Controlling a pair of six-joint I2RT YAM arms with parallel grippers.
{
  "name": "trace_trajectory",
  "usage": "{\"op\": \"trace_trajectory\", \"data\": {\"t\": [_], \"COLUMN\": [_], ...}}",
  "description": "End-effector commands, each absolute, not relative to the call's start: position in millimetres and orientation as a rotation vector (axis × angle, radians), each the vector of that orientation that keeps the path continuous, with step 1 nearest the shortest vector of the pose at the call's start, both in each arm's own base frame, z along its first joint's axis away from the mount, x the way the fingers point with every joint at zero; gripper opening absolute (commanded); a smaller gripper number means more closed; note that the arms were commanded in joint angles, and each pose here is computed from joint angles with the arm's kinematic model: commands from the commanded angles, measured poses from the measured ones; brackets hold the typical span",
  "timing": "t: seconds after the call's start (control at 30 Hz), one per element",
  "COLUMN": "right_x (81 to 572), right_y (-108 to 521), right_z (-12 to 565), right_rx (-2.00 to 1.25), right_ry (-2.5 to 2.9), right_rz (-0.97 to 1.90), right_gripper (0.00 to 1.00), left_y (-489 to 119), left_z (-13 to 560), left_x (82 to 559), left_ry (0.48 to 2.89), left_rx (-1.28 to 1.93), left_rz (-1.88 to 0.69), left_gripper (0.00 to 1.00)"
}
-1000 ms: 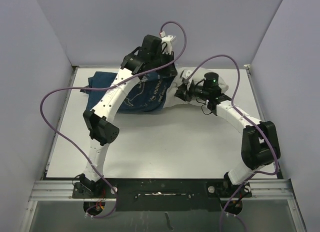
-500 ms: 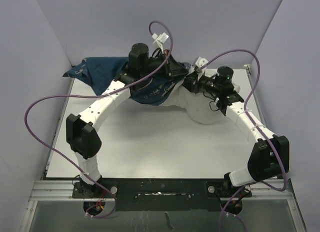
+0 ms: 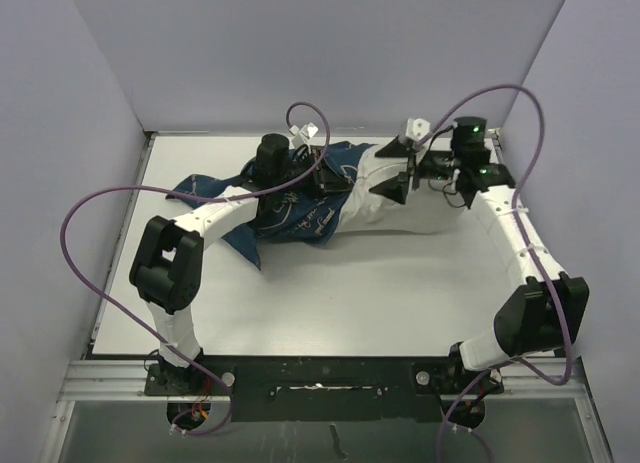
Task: Put the pillow into the pillowcase
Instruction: Stuff the pillow into the pillowcase.
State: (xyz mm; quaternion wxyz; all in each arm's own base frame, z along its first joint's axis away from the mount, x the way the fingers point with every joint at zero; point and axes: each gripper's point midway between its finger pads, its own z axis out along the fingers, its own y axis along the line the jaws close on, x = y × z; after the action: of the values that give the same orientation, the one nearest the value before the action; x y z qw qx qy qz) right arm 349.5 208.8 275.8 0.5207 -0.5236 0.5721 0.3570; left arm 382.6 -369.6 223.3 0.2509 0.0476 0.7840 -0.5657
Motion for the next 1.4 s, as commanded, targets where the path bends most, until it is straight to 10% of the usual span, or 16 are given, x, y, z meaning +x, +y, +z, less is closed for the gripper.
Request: {"op": "trace_trajectory", "data": {"t": [0.0,0.33,0.53,0.8,1.37], "right_x": [340.4,382.5,393.2,377.6,306.1], "right_y": [182.6,154.5,203.4,218.3,254.7], "right_z": [331.8,203.1,230.0,488.3,457.8], "right_rx": [-1.415,-1.74,-1.58,-0.867,-0.611], "right_ry": [1.2,1.463,1.428,1.172,1.349], "right_rz": [0.708,0.519,0.694,1.087,1.093], "right_gripper": [0.93,0.92,0.0,0.0,0.0], "left_y": [-365.0,-358.2,-385.4,-425.4,-424.4], "left_z": [230.7,279.7,380.8,497.0,443.2], "left_x": [398.3,390.9,374.4,353.4,336.5], "left_ry": [2.066,1.951,1.698,1.441,1.596], "left_rx": [0.153,0.208,0.259,0.262,0.044], "left_rz": [-1.488,-1.509,-1.7,-1.857,-1.983], "left_gripper": [0.0,0.0,0.0,0.0,0.0]}}
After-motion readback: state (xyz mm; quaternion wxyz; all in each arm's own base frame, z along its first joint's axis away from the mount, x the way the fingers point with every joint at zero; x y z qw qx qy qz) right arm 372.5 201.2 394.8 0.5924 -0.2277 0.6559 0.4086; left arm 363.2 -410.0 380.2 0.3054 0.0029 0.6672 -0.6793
